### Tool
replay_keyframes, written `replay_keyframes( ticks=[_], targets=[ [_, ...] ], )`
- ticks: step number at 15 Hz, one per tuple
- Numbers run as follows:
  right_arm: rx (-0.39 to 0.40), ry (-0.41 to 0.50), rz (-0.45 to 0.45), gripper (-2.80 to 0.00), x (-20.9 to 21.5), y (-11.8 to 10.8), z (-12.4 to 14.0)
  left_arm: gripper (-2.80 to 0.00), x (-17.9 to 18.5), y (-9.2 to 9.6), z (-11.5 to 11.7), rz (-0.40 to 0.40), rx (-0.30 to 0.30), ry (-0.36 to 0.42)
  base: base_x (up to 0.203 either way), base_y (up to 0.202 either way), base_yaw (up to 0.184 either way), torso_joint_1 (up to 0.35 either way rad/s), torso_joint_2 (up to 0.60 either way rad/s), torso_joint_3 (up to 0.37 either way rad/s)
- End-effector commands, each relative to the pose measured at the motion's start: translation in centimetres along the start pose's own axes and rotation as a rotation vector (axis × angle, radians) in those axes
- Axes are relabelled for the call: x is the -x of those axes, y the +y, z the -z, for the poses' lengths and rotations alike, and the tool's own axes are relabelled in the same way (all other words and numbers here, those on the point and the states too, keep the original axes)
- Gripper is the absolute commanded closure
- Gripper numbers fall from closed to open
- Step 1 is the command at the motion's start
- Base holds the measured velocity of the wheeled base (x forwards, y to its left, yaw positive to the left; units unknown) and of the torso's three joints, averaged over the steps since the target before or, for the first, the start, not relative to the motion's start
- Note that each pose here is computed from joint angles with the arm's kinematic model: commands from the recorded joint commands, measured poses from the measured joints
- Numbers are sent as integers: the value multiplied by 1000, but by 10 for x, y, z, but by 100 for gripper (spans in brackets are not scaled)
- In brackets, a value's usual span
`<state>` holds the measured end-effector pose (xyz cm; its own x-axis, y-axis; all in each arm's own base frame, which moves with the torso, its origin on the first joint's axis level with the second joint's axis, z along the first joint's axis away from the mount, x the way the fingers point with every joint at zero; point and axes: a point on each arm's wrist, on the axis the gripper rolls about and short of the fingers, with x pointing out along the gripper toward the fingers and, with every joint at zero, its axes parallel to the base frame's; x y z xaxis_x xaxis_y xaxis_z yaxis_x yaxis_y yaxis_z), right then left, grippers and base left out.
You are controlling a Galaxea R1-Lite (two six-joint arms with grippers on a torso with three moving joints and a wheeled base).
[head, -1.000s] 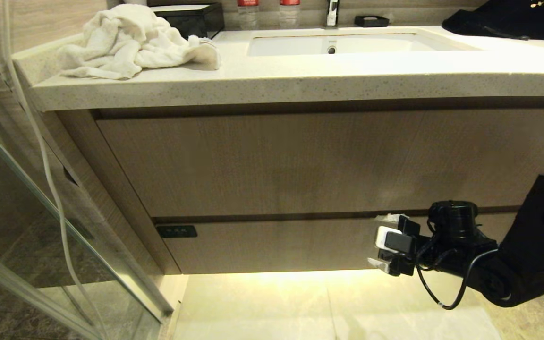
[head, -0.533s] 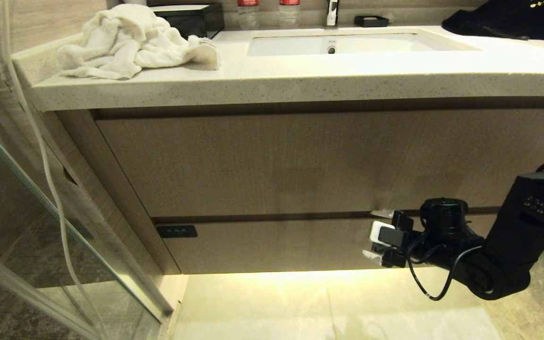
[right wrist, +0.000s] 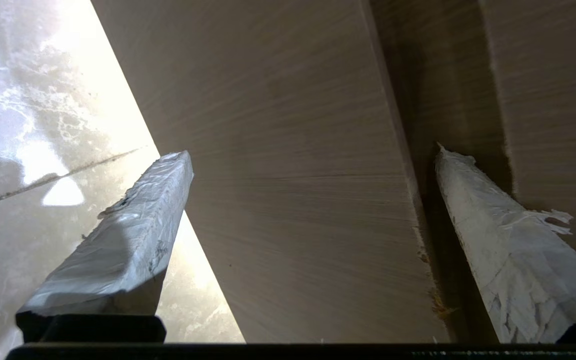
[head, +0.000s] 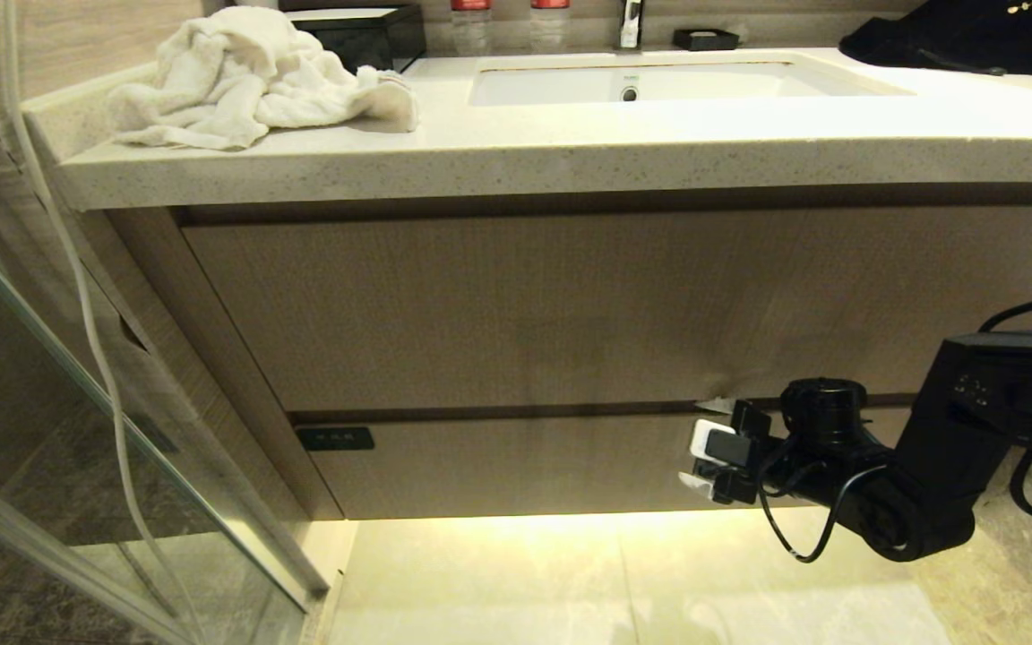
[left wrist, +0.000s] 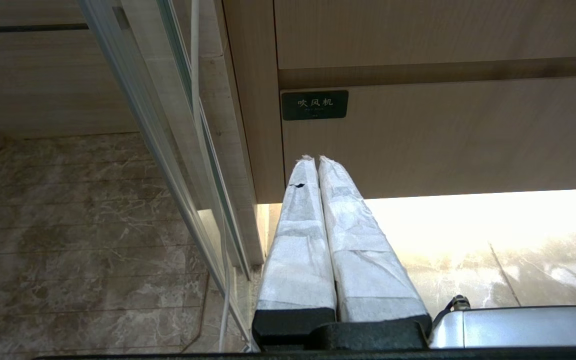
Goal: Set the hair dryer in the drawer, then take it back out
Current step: Pull open the drawer
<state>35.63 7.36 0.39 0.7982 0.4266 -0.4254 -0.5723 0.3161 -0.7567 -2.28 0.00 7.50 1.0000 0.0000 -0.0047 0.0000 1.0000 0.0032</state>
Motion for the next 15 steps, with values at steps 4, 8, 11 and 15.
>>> replay_keyframes(
  ticks=[4,8,11,15],
  targets=[
    [-13,31,-37,-280,-4,11,11,0,0,0,0,0,0,3,0,0,0,0,0,0],
    [-84,132,-136,-280,5,15,21,0,0,0,0,0,0,3,0,0,0,0,0,0],
    [-151,223,-140,-280,15,9,24,0,0,0,0,0,0,3,0,0,0,0,0,0],
    [-200,270,-148,-280,23,9,23,0,0,0,0,0,0,3,0,0,0,0,0,0]
  ],
)
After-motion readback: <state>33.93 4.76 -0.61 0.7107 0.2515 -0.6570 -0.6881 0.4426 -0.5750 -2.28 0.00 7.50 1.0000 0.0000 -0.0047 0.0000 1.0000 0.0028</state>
